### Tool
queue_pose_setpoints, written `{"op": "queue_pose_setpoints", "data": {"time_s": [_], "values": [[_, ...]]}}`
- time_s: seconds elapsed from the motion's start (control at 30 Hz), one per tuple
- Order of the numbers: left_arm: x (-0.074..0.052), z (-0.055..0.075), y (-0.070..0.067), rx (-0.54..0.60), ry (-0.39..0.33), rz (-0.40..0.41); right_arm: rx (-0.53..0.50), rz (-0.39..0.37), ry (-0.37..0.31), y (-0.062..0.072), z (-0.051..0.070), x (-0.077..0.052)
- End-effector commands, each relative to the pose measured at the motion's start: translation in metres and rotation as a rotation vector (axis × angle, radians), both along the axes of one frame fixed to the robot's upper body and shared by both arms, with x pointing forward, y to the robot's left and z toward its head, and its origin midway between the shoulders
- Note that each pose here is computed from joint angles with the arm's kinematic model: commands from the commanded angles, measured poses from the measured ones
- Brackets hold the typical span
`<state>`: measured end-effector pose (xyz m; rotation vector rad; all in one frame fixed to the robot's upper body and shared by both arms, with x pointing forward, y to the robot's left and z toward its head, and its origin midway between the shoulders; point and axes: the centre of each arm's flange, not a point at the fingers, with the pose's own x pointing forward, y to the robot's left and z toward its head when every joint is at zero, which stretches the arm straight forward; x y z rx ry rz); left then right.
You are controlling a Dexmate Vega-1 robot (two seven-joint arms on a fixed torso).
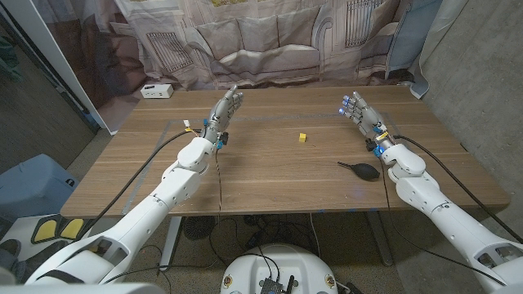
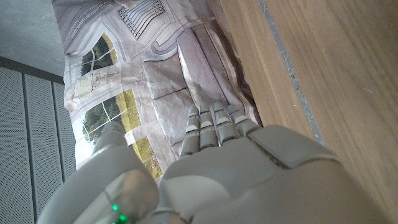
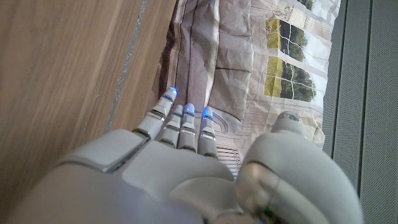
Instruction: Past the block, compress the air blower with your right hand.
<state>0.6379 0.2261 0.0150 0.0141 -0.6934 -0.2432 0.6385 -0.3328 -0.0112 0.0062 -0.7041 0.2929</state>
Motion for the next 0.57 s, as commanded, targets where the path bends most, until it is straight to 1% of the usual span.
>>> {"op": "queue_pose_setpoints", "data": {"time_s": [0.03, 0.17, 0.27, 0.43, 0.57], "values": [[0.0, 0.01, 0.0, 0.021, 0.006, -0.023, 0.027, 0.042, 0.014, 0.002, 0.006, 0.01], [0.002, 0.009, -0.001, 0.031, 0.005, -0.008, 0.03, 0.05, 0.021, -0.003, 0.004, 0.017], [0.004, 0.005, -0.004, 0.013, 0.011, -0.007, 0.036, 0.059, 0.033, -0.005, 0.002, 0.019], [0.005, 0.003, -0.007, 0.008, 0.009, -0.005, 0.027, 0.053, 0.036, -0.01, 0.002, 0.019], [0.007, 0.004, -0.01, 0.016, 0.005, -0.012, 0.028, 0.046, 0.037, -0.011, 0.002, 0.017]]}}
